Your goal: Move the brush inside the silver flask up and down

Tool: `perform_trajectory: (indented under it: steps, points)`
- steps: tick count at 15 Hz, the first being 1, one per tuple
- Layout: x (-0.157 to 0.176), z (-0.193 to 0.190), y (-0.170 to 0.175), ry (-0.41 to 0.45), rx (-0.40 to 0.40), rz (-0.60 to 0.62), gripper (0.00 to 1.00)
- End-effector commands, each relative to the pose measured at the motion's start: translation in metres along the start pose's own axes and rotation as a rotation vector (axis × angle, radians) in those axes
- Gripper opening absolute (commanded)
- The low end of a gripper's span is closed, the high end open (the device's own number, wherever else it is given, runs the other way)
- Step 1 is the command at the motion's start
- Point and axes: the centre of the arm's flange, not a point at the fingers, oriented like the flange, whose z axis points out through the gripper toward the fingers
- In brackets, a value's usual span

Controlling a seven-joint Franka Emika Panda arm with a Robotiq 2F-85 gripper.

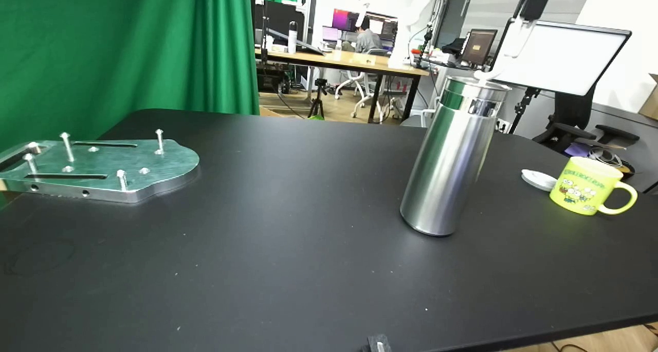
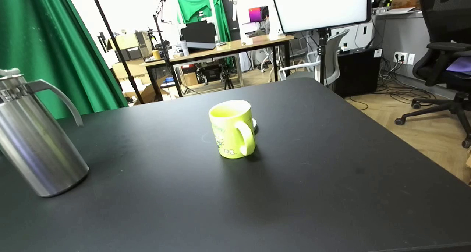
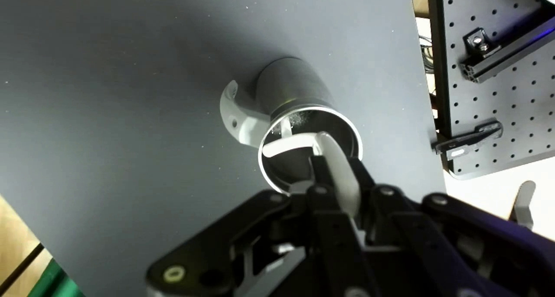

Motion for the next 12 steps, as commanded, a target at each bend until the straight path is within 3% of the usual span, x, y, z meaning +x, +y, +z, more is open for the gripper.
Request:
perform_trajectory:
  steps: [1,5,6,8,12]
  points:
    - [0.008,-0.046,-0.015,-0.016,-0.055,-0.026,0.04]
    - [0.011,-0.061,-0.027,-0.01,-0.069,-0.048,0.04]
    - [0.011,-0.062,-0.028,-0.009,-0.068,-0.05,0.4]
    - [0.009,-0.062,-0.029,-0.006,-0.062,-0.046,0.45]
    - [0.007,-0.065,-0.029,-0.01,-0.065,-0.037,0.73]
